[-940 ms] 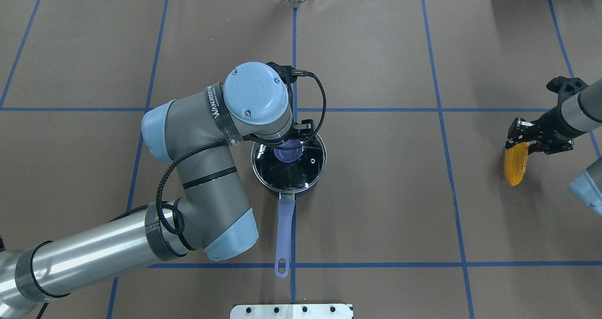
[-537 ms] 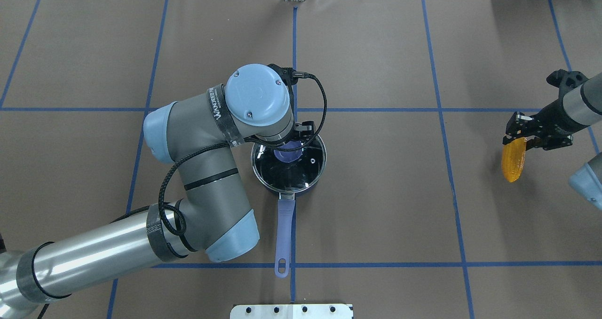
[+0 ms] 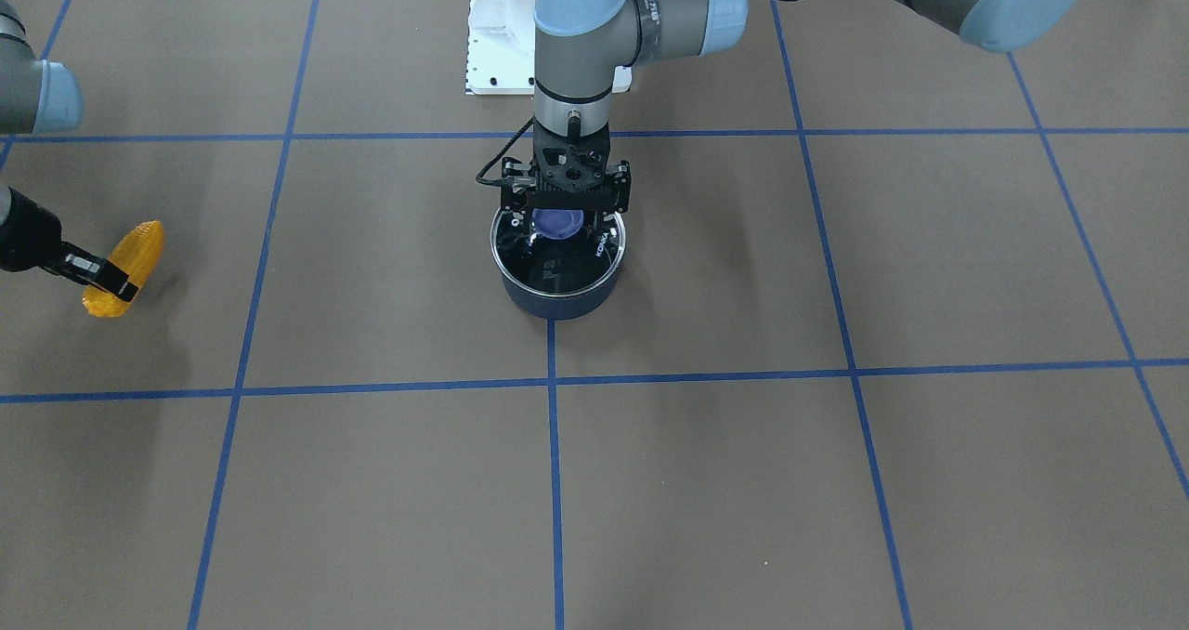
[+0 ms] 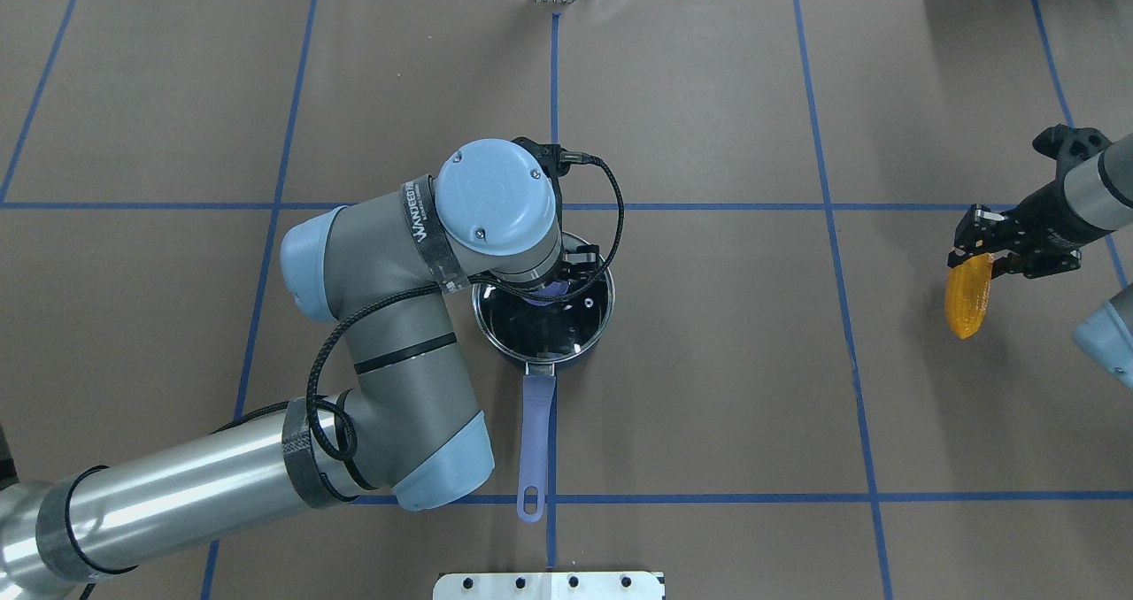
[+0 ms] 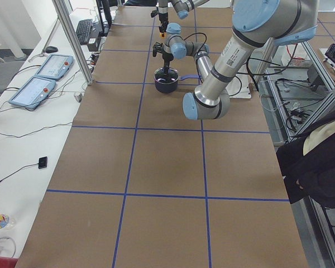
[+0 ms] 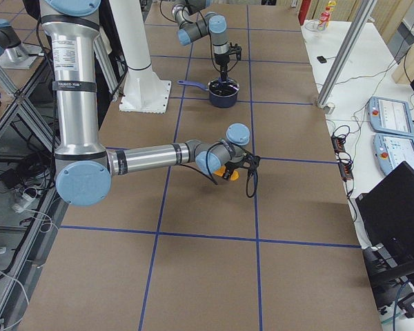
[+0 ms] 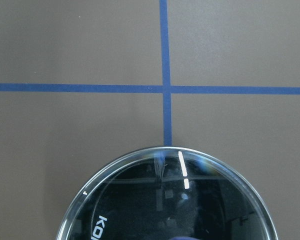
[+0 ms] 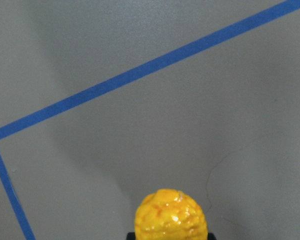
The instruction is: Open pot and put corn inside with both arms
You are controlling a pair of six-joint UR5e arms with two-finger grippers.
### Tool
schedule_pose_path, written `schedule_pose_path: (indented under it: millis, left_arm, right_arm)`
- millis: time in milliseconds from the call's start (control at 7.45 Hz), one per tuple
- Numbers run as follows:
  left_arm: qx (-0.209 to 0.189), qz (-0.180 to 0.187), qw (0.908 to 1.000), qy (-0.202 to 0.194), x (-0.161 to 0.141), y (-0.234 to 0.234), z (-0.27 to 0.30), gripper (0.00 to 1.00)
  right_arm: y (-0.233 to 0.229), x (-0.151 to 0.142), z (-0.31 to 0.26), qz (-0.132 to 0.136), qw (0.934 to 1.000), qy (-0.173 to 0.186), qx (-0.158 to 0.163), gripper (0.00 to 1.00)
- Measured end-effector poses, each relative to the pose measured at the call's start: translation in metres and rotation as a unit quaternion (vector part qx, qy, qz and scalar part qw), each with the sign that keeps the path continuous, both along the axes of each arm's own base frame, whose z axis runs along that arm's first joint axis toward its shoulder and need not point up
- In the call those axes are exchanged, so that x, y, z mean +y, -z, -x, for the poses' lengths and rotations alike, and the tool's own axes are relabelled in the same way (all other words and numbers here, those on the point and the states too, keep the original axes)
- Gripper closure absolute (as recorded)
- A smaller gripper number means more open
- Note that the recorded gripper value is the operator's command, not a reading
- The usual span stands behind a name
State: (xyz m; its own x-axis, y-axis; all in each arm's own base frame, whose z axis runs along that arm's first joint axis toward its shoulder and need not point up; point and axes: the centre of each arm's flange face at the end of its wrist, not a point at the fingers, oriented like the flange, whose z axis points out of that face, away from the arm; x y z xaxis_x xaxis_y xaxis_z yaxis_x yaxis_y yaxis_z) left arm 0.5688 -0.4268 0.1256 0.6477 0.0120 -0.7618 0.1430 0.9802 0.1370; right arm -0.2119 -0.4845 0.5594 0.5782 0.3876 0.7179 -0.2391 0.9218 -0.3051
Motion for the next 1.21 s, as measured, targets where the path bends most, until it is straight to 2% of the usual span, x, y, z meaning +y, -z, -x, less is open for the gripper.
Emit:
schedule_pose_path:
  millis: [403,671,940,1208]
  left_arm:
    - [0.003,-0.001,1.0000,-0.005,0.003,0.002,0.001,0.64]
    - [0.013,-0.006,0.9999,-0.008,0.006,0.012,0.010,0.64]
    - [0.020,-0.016,0.9994,-0.023,-0.006,0.012,0.046,0.64]
    - [0.013,-0.043,0.9978,-0.048,-0.022,-0.023,0.108,0.64]
  right_arm:
    - [0.003,-0.003,-0.004,0.002,1.0000,-0.002,-0.005,0.82]
    - [0.021,-0.019,-0.012,0.011,0.9998,-0.011,-0.011,0.82]
    - [0.091,-0.048,-0.010,0.031,0.9993,-0.021,-0.008,0.81]
    - [0.176,-0.069,0.002,0.051,0.9980,-0.036,-0.007,0.81]
